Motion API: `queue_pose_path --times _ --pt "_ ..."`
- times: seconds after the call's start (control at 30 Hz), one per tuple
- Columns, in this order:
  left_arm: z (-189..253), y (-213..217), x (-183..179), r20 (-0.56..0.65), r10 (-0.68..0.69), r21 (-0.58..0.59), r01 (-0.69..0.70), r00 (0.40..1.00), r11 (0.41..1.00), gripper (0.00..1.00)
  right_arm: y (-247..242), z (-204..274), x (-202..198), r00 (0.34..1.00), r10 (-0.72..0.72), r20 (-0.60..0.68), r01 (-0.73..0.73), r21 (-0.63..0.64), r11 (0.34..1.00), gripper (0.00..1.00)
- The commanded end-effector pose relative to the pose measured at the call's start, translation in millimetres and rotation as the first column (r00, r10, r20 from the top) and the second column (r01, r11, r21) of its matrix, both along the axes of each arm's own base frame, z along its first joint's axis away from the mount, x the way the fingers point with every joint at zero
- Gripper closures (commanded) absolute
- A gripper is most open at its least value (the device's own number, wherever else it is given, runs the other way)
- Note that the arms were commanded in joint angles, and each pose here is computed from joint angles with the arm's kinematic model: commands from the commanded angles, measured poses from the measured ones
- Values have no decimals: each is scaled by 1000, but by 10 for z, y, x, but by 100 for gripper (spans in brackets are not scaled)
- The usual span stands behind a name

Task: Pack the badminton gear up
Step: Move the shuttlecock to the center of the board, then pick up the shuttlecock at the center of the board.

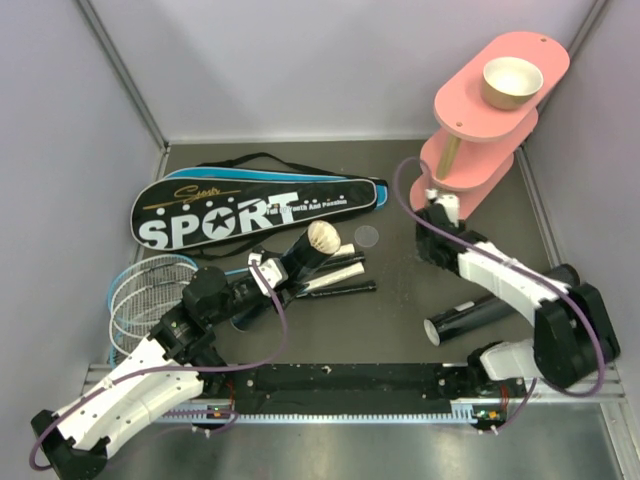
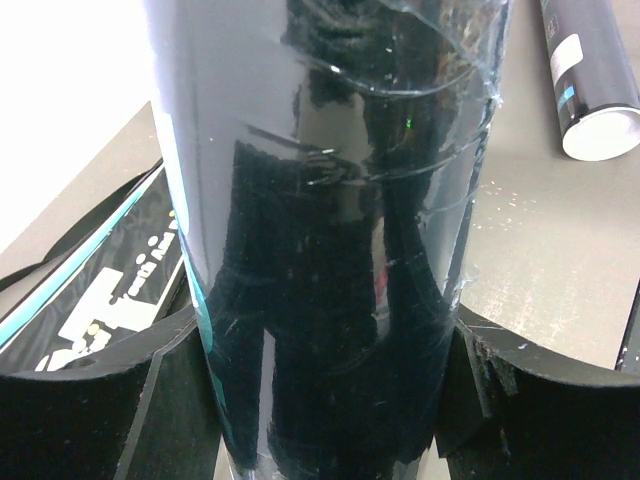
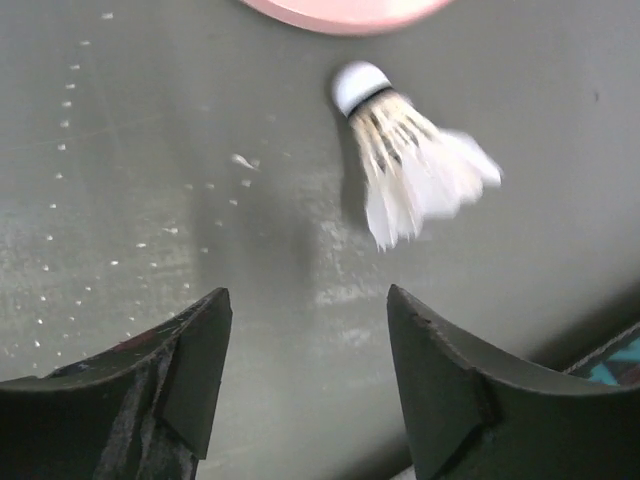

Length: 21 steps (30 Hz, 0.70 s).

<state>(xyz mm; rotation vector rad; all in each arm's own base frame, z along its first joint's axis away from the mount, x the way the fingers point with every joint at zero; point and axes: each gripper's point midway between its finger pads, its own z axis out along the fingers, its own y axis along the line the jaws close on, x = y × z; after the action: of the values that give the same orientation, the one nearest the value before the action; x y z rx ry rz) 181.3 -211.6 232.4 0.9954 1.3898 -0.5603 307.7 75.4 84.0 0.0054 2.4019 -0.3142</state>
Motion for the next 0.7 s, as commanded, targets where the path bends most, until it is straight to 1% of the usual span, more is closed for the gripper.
queue_pose_path --times 0.0,0.03,0.1,0.17,0.2,0.23,0.3,0.33,0.37,0.4,0.43,0.47,0.53,0.57,0.6,0.63,0.67 --pt "312 -45 -1 76 -12 -81 18 997 997 92 -156 242 -14 947 -259 190 180 354 918 35" --pt "312 -45 -1 76 -12 -81 18 997 997 92 -93 266 -30 947 -251 201 144 432 890 34" --pt "312 -44 -7 74 -13 -83 20 997 996 92 -261 323 -25 903 -344 256 163 537 828 27" --pt "312 -43 -12 75 -15 -84 21 997 996 92 -277 316 -3 907 -347 238 130 627 768 25" --pt "305 -41 -10 74 -13 -83 20 997 996 92 -518 230 23 885 -412 215 184 653 735 25" --pt "309 -41 -14 75 -15 -84 21 997 996 92 -395 305 99 904 -357 234 94 707 701 25" --pt "324 -48 -25 76 -21 -87 27 997 996 92 -608 302 217 890 -380 250 81 735 673 26" --pt "320 -49 -22 75 -21 -86 27 997 996 92 -587 225 271 908 -352 227 68 751 657 27" --pt "324 -48 -24 77 -21 -86 28 997 996 92 -599 212 308 912 -345 221 63 756 652 30" --pt "320 -43 -18 76 -16 -85 23 997 996 92 -623 230 366 912 -343 224 58 759 649 30" --pt "332 -36 -15 81 -13 -88 20 997 996 92 -581 148 406 924 -325 200 56 771 634 32" --pt "321 -35 -16 79 -12 -87 18 997 996 92 -548 152 443 929 -313 199 42 783 621 38" --pt "325 -22 -10 83 -5 -88 13 997 996 92 -456 117 467 937 -306 169 38 821 570 42" --pt "318 -20 -4 81 -3 -86 10 997 996 92 -460 131 484 931 -320 176 35 829 558 42" --pt "325 -22 -3 83 -2 -86 10 997 996 92 -447 98 453 927 -341 156 55 844 534 42" --pt "306 -24 6 80 -1 -81 8 997 997 92 -467 78 440 921 -361 144 74 847 527 41" --pt "306 -25 6 79 -1 -82 8 997 997 92 -461 94 430 918 -371 142 76 853 517 38"
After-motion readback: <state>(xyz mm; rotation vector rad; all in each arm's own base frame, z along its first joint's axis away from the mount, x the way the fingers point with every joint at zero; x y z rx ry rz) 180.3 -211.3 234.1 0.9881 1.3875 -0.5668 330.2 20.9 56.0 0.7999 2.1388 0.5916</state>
